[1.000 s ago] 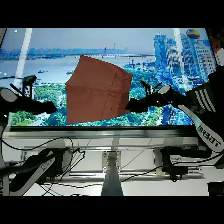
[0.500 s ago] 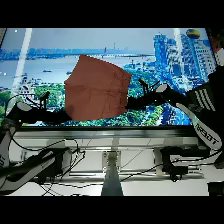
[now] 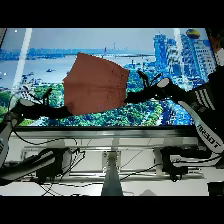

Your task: Fold the clothes and pants, and hang the long-sleeved shirts on hangers.

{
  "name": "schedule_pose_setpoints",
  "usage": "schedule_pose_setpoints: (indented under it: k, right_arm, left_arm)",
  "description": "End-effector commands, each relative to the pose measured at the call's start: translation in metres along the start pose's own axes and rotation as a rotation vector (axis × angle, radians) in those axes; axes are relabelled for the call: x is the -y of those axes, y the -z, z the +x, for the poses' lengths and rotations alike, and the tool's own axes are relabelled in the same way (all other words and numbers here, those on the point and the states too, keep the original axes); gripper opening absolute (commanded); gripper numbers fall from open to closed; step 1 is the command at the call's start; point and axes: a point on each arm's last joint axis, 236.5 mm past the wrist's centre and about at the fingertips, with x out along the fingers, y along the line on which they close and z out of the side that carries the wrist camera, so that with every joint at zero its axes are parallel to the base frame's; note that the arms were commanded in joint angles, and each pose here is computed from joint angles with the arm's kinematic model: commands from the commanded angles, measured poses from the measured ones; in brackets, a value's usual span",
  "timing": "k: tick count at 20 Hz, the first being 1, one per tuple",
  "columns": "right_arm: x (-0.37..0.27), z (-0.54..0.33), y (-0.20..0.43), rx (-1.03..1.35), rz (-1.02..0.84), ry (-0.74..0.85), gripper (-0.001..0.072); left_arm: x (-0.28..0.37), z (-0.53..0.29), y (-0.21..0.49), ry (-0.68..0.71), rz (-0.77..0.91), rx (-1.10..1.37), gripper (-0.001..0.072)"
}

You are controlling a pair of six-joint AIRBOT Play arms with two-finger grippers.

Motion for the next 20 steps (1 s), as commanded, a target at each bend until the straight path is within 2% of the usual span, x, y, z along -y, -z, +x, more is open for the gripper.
schedule_pose_setpoints:
  k: [1,4,7,10,12,14,16,18,20]
  right_arm:
    - [-0.031,-0.028,-0.028,0.072,-0.132,-0.012,0.0018]
    - [-0.079,-0.073,-0.051,0.171,-0.286,-0.038,0.0018]
    - [-0.146,-0.140,-0.069,0.333,-0.446,-0.070,0.0018]
    - [-0.222,-0.212,-0.049,0.467,-0.599,-0.146,0.0019]
    - [-0.270,-0.254,-0.016,0.529,-0.635,-0.243,0.0018]
    - [-0.302,-0.287,0.021,0.565,-0.607,-0.330,0.0018]
    - [-0.317,-0.304,0.060,0.560,-0.647,-0.352,0.0018]
    - [-0.321,-0.312,0.081,0.549,-0.621,-0.364,0.0018]
    - [-0.306,-0.303,0.075,0.533,-0.536,-0.330,0.0018]
  left_arm:
    - [0.027,-0.043,-0.055,0.024,0.099,0.122,0.0012]
    - [0.071,-0.128,-0.116,-0.018,0.272,0.359,0.0012]
    - [0.142,-0.253,-0.144,-0.088,0.474,0.679,0.0012]
    - [0.209,-0.360,-0.110,-0.164,0.645,0.966,0.0012]
    - [0.242,-0.400,-0.064,-0.197,0.726,1.103,0.0012]
    - [0.262,-0.425,-0.020,-0.184,0.714,1.204,0.0012]
    - [0.270,-0.435,0.013,-0.168,0.677,1.255,0.0012]
    - [0.261,-0.426,0.025,-0.188,0.642,1.213,0.0011]
    - [0.249,-0.403,0.011,-0.150,0.585,1.135,0.0011]
